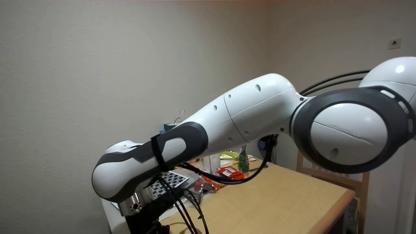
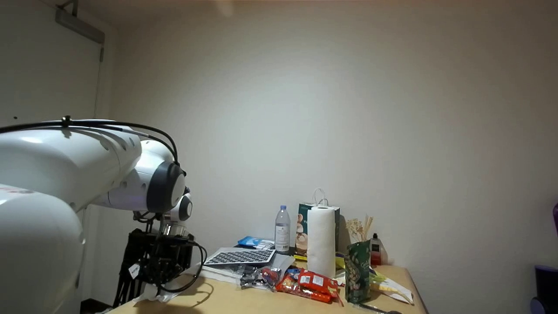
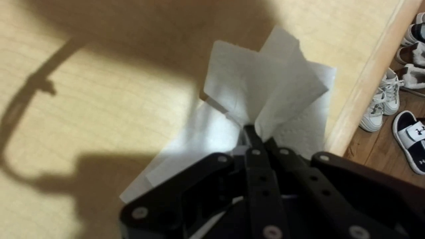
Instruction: Use the white towel to wipe the table
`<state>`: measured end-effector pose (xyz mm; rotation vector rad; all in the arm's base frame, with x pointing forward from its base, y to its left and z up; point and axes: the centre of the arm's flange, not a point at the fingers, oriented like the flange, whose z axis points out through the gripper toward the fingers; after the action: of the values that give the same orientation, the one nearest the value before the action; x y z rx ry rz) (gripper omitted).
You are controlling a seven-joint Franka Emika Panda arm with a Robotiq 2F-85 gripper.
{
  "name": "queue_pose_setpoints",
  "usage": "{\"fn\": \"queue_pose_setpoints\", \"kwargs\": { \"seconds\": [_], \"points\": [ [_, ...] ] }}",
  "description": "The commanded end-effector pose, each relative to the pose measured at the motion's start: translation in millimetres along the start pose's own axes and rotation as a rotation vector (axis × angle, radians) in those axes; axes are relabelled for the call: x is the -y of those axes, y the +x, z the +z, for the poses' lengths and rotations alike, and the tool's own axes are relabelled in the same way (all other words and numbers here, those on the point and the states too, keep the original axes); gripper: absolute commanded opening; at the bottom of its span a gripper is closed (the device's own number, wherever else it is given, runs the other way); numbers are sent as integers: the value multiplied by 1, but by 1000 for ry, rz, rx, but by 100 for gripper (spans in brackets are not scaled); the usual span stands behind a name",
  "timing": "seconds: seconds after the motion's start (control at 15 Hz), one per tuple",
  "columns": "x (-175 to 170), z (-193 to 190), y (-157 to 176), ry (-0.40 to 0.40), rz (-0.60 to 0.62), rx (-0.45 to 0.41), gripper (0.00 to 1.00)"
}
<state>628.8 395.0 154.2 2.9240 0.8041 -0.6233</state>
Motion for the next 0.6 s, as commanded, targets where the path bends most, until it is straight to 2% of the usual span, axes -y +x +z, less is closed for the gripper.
{"fn": "queue_pose_setpoints", "kwargs": {
  "seconds": [0.0, 0.27, 0.47, 0.53],
  "points": [
    [-7, -1, 14, -147, 39, -69, 0],
    [-17, -15, 32, -316, 12, -143, 0],
    [-15, -17, 35, -315, -25, -128, 0],
    [-15, -14, 20, -299, 3, -133, 2]
  ]
}}
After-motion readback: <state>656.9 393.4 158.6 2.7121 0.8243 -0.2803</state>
